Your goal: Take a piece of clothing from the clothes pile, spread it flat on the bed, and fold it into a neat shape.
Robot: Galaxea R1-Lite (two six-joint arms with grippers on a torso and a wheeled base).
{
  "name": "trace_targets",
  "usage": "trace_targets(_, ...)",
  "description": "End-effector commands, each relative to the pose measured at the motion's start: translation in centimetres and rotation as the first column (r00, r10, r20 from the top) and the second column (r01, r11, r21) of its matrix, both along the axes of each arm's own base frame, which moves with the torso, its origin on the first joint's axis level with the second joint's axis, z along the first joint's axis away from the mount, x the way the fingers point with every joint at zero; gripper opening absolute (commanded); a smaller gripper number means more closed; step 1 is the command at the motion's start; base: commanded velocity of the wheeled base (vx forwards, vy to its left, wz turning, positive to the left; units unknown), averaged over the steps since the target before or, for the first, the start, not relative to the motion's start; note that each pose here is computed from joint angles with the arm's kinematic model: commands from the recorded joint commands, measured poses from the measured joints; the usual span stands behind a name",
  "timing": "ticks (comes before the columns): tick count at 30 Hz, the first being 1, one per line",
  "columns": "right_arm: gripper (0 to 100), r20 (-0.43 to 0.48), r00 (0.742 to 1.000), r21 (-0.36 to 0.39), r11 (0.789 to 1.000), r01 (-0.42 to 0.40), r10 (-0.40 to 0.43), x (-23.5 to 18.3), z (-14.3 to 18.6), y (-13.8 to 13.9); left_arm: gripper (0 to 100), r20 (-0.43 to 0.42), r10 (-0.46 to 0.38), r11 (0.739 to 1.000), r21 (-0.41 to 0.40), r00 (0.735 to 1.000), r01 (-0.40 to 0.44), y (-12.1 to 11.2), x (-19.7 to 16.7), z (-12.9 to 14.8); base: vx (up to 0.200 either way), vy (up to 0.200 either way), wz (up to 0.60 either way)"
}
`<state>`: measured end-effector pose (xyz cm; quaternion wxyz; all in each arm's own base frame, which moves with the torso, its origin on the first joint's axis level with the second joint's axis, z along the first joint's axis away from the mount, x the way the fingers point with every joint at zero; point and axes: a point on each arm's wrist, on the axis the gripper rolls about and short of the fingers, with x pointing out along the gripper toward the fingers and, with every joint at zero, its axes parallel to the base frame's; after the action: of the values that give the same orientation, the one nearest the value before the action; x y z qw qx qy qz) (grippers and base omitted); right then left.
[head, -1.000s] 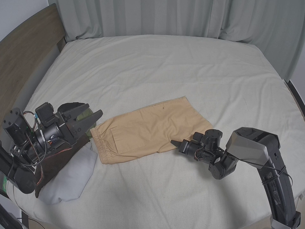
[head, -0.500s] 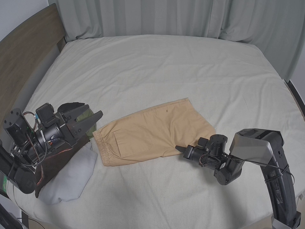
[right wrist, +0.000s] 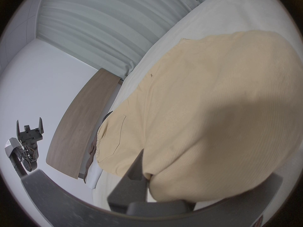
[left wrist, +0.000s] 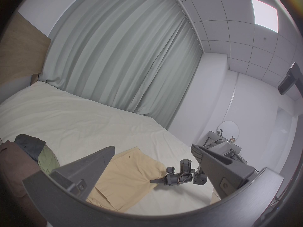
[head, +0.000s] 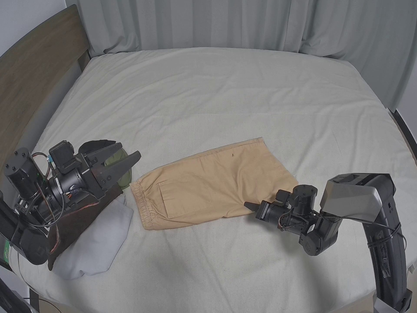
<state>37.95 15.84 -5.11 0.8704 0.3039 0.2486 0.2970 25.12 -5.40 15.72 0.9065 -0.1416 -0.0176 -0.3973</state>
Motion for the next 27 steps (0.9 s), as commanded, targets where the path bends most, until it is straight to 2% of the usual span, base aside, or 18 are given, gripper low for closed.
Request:
trace_targets(1,0,0.001,1.000,-0.003,1.000,-0.005,0.005,-0.8,1.1,-0.1,100,0.000,-0.001,1.000,0.000,1.000,0.001,0.0,0.0,0.0,0.000,0.000,0.00)
trace_targets(16,0,-0.070,0.998,-0.052,0.999,0.003,-0.007,-5.4,1.8,-1.9,100,-0.001,-0.003,1.000,0.001,1.000,0.003,-0.1,0.0,0.0,0.000,0.000,0.00)
trace_targets(19,0,-0.092,0.996,-0.093,0.996,-0.008,-0.001,-7.5,1.4,-2.7,100,-0.001,-0.003,1.000,0.001,1.000,0.003,-0.1,0.0,0.0,0.000,0.000,0.00)
trace_targets(27,0,-0.154,0.988,-0.135,0.991,0.000,-0.021,-10.1,1.3,-3.7,100,-0.001,-0.002,1.000,0.002,1.000,0.002,-0.1,-0.1,-0.1,0.000,0.000,0.00)
